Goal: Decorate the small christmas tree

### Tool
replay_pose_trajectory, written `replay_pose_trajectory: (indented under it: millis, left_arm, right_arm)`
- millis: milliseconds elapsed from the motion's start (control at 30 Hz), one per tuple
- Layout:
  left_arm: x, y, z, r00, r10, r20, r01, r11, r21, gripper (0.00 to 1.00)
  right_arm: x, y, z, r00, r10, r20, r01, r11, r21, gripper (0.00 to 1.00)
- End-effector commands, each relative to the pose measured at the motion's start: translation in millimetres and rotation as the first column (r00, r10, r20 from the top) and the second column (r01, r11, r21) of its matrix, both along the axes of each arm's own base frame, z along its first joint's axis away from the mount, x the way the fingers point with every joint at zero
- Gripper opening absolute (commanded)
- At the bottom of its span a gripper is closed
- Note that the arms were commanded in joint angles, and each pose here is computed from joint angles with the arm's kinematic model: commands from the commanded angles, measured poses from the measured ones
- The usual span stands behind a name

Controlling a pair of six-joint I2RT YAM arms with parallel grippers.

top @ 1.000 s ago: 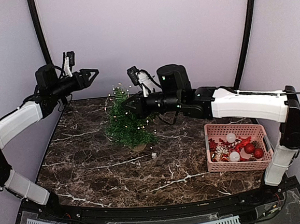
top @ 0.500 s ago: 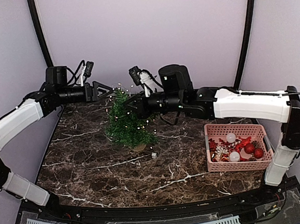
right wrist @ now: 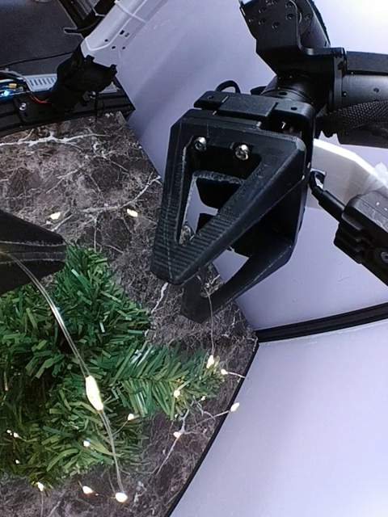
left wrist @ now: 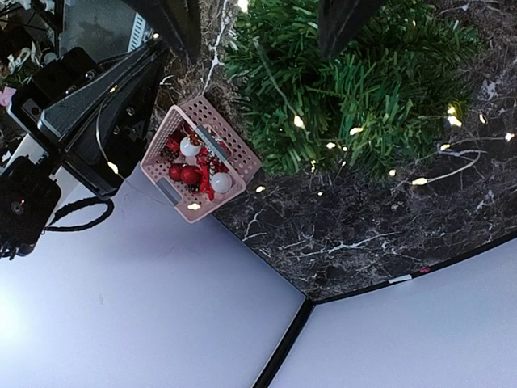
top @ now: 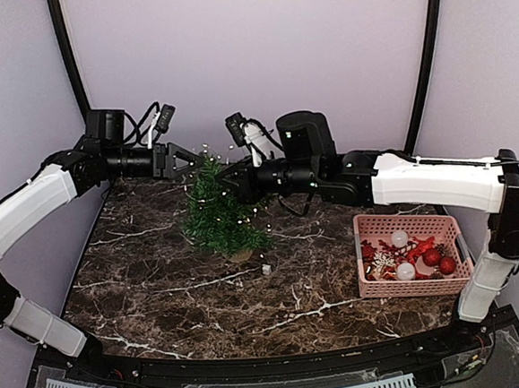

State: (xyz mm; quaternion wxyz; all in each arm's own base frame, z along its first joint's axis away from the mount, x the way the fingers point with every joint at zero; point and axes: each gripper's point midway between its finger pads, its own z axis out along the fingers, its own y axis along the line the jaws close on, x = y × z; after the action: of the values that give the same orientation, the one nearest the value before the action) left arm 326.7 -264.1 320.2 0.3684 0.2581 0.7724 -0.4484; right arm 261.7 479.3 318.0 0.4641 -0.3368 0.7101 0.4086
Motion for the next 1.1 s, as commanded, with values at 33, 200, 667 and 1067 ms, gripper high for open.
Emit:
replay_pose_trajectory:
  millis: [33,200,667,1067]
  left_arm:
    - [-11,-9,13,0.997,-0.08,0.008,0.08,0.996,-0.033,0.33]
    - [0,5,12,0.997,0.046,0.059,-0.046,0.999,0.003,0.02]
    - [33,53,29,0.904,0.396,0.161,-0.382,0.917,-0.115,0.08]
    - [48,96,-3,0.852,0.524,0.024,-0.512,0.841,-0.176,0.07]
  right_arm:
    - [-1,-6,20,0.998,-0.031,0.045,0.029,0.999,0.044,0.0]
    - [24,-35,23,0.969,-0.243,0.051,0.241,0.969,0.047,0.0]
    - [38,-52,45,0.927,-0.356,0.116,0.349,0.934,0.077,0.0]
    - [27,-81,37,0.91,-0.404,0.098,0.398,0.914,0.076,0.0]
